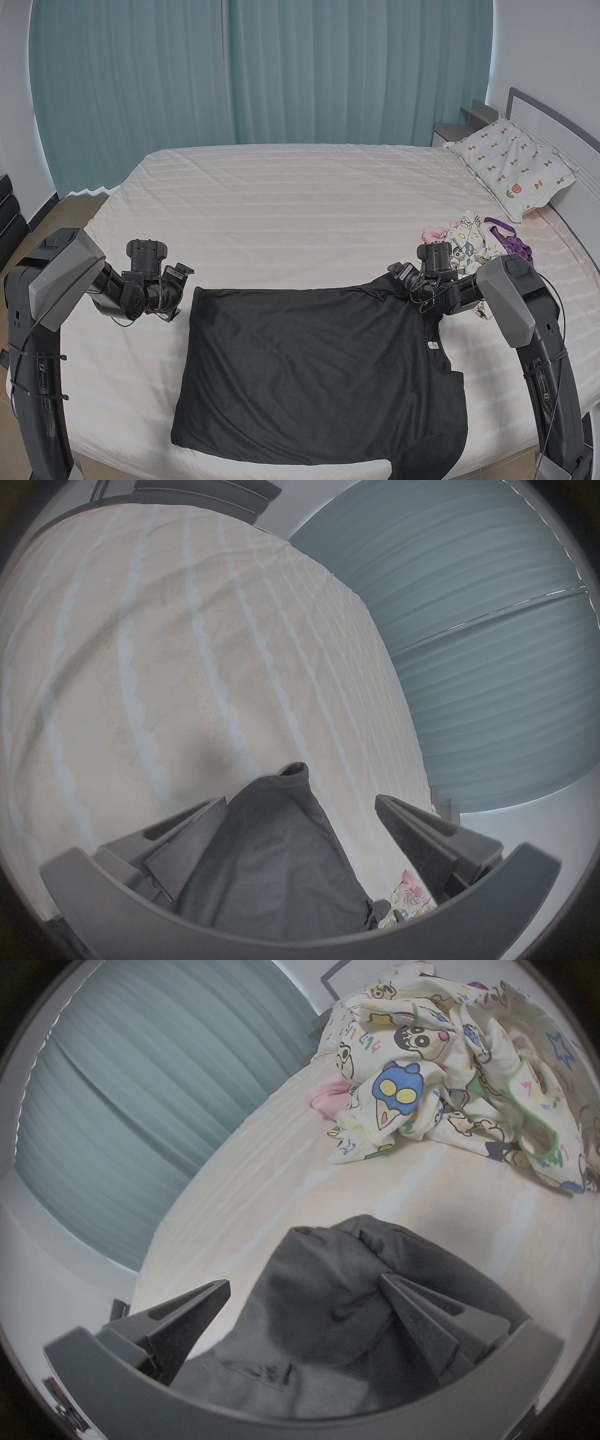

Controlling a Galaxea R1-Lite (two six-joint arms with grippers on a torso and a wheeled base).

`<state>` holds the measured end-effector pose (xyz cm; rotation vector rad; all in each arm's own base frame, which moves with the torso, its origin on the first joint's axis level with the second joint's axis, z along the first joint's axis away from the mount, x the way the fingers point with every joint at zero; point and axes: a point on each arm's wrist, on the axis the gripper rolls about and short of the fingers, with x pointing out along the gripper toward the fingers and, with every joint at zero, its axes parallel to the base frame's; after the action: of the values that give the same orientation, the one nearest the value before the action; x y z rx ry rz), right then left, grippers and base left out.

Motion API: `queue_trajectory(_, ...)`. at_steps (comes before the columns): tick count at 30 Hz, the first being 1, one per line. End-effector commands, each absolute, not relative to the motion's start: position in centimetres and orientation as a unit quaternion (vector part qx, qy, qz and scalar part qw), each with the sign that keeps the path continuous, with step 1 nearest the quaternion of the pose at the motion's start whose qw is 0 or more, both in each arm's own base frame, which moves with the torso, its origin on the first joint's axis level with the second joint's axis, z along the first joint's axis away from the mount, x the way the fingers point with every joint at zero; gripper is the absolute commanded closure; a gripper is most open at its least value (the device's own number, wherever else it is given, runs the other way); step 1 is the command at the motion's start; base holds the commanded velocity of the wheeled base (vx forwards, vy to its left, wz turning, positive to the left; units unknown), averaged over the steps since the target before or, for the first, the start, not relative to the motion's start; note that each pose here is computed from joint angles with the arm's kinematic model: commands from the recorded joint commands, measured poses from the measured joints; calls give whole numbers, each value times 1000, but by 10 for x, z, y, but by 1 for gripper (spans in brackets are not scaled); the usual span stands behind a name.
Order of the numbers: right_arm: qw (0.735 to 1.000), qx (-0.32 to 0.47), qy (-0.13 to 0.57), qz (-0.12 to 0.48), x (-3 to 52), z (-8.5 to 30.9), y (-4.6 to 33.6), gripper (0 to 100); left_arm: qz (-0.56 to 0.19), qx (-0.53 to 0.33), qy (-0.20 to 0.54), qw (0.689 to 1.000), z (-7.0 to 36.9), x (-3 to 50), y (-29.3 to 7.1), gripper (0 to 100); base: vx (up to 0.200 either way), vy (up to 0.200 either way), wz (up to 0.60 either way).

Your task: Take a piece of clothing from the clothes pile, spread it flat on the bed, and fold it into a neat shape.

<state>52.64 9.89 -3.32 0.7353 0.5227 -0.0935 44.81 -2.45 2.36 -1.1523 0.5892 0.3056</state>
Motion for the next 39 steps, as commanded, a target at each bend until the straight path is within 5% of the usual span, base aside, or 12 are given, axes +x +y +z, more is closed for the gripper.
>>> queue_trajectory(1,891,413,187,-29,543,-10,99,0,141,-534,276,786,24,446,-25,0,0,0,0)
queue_trajectory(6,874,475,102,5,551,23,89,0,141,-534,277,786,23,445,-26,0,0,0,0)
queue_trajectory(12,876,472,98,-1,553,19,79,0,141,-534,277,786,23,445,-26,0,0,0,0)
queue_trajectory(21,898,401,183,-11,526,7,84,0,144,-533,279,786,22,444,-26,0,0,0,0)
queue_trajectory(39,877,374,302,-14,484,-37,120,0,105,-544,271,787,19,431,-25,0,0,0,0)
